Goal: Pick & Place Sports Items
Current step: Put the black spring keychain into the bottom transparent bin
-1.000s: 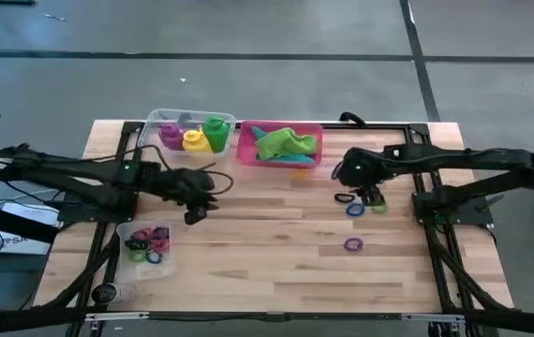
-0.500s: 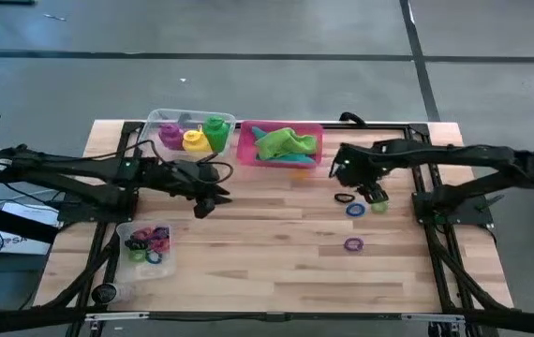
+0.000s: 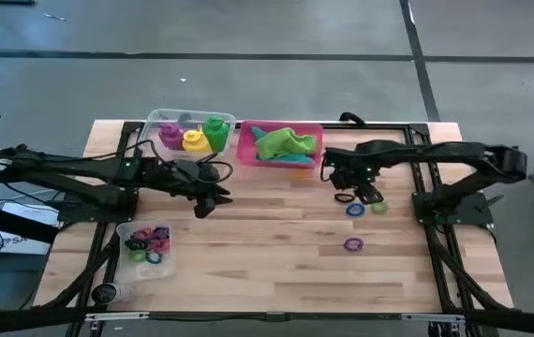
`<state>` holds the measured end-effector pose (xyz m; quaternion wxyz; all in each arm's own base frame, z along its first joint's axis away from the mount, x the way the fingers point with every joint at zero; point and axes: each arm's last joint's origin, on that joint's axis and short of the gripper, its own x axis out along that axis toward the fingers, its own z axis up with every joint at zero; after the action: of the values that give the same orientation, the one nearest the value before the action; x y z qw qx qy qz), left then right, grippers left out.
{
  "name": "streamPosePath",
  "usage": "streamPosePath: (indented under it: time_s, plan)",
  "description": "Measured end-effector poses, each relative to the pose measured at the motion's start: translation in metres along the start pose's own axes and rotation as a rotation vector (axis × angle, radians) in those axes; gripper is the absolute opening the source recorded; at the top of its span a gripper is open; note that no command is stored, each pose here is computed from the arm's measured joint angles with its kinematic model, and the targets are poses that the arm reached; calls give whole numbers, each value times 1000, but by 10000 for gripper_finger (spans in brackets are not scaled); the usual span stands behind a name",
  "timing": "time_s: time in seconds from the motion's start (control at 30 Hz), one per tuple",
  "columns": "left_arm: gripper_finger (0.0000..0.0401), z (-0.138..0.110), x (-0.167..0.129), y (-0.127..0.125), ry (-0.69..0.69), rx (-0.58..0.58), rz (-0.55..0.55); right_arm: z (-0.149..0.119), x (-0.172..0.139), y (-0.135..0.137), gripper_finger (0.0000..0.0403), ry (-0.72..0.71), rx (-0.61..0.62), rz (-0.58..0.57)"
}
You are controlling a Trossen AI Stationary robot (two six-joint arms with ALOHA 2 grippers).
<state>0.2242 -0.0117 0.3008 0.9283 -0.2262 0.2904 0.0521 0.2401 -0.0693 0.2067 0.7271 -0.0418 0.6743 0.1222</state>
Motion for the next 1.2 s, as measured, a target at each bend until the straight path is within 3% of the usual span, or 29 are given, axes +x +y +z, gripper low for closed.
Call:
streamPosePath:
  time_s: [0.4,0.67,0.97,1.2]
  plan:
    - [143,0,0,1,-8,0,19,3,13,-5,205,48,25,10]
    - [143,0,0,1,-8,0,19,-15,44,-1,205,106,121,3]
    - [143,0,0,1,-8,0,18,-22,70,4,205,94,150,-111]
    - [143,0,0,1,-7,0,19,-19,72,8,195,75,144,-125]
